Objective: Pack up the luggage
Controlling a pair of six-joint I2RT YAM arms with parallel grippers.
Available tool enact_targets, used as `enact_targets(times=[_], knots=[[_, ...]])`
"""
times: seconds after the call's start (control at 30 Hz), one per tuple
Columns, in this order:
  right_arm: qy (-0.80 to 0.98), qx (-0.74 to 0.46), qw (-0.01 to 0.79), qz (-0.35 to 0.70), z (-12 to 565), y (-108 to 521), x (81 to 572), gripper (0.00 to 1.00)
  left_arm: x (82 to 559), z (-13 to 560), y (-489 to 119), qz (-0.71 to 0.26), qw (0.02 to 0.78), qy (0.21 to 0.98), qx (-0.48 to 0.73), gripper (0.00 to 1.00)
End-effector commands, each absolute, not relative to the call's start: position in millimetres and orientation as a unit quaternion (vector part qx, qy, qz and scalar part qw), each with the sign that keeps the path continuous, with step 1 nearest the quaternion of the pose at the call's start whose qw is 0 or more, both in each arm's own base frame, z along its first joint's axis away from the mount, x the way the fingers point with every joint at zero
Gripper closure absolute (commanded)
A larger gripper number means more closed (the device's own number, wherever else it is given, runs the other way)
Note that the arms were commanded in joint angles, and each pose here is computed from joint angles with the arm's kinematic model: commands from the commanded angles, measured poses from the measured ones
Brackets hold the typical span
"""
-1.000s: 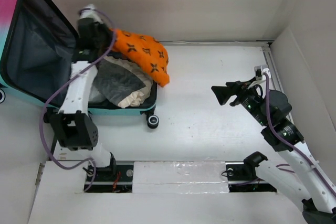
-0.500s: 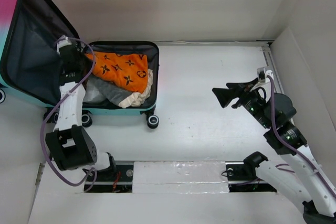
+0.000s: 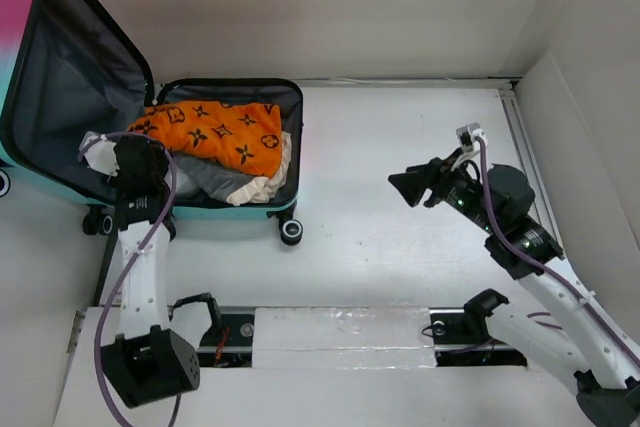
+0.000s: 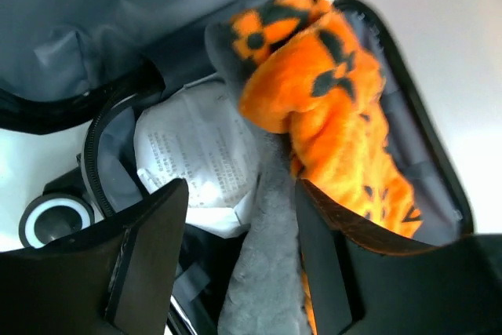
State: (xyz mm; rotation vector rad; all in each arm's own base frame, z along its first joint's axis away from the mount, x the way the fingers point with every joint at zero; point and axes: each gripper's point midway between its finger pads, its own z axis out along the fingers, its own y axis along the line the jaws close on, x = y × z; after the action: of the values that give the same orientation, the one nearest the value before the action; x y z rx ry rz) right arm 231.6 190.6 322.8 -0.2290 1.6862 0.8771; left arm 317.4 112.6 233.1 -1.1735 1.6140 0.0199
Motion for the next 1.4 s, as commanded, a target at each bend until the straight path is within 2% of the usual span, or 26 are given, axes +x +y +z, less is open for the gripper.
enact_targets(times=[0.0,0.03,0.07,0.13,0.2,0.27,0.3,0.37,0.4,0.53,0.6,0.7,0.77,0.87,0.93,1.03,1.2,1.37], knots=[[0.703,-0.120,0.575,0.401,328.0,205.1,230.6,0.36,310.8,249.2,111.2,-0.002,0.569,0.664,-0.486,0.47],[0.701,-0.128,0.571,0.408,325.9,209.6,227.3,0.54,309.0,266.5,101.1,-0.018,0.591,0.661,-0.461,0.47],[0.707,-0.132,0.561,0.410,318.0,212.5,227.8,0.76,308.4,285.9,94.9,-0.019,0.613,0.661,-0.433,0.47],[0.707,-0.139,0.555,0.415,316.7,217.3,226.8,0.88,302.6,329.0,83.8,-0.031,0.647,0.647,-0.401,0.47],[0.712,-0.153,0.543,0.418,309.5,224.1,226.0,0.94,278.9,369.3,88.9,-0.012,0.677,0.623,-0.393,0.48],[0.711,-0.160,0.539,0.423,309.5,227.4,222.3,0.89,258.5,381.3,100.9,0.029,0.682,0.609,-0.404,0.48],[0.713,-0.163,0.538,0.419,306.6,228.1,224.1,0.82,246.4,381.6,108.2,0.055,0.679,0.604,-0.414,0.48],[0.712,-0.177,0.529,0.425,302.3,232.3,218.7,0.75,220.8,385.5,127.9,0.117,0.678,0.578,-0.439,0.47],[0.708,-0.188,0.524,0.435,302.8,237.8,215.2,0.68,206.8,382.3,136.7,0.146,0.669,0.567,-0.458,0.47],[0.706,-0.208,0.512,0.444,299.7,246.0,207.5,0.53,180.6,381.1,145.8,0.176,0.662,0.541,-0.489,0.47],[0.703,-0.216,0.512,0.444,299.5,248.0,205.2,0.49,166.8,376.3,155.7,0.216,0.650,0.526,-0.504,0.44],[0.701,-0.226,0.508,0.447,296.9,251.1,198.7,0.45,149.2,366.5,173.9,0.300,0.615,0.500,-0.532,0.35],[0.699,-0.230,0.507,0.449,295.4,251.5,194.5,0.45,159.2,360.5,179.4,0.327,0.595,0.506,-0.531,0.30],[0.702,-0.230,0.504,0.448,288.9,249.6,189.9,0.43,170.7,380.9,181.5,0.323,0.593,0.500,-0.542,0.29],[0.703,-0.230,0.503,0.447,285.6,249.6,187.7,0.43,164.6,393.8,187.6,0.359,0.582,0.483,-0.547,0.28],[0.711,-0.226,0.499,0.441,276.3,247.0,187.6,0.43,184.6,382.2,195.4,0.413,0.537,0.507,-0.533,0.28],[0.710,-0.220,0.507,0.437,277.9,240.6,184.3,0.43,211.3,371.3,206.8,0.428,0.507,0.527,-0.531,0.29],[0.714,-0.220,0.502,0.435,272.4,240.0,181.7,0.43,211.2,370.5,209.8,0.455,0.489,0.529,-0.523,0.33]])
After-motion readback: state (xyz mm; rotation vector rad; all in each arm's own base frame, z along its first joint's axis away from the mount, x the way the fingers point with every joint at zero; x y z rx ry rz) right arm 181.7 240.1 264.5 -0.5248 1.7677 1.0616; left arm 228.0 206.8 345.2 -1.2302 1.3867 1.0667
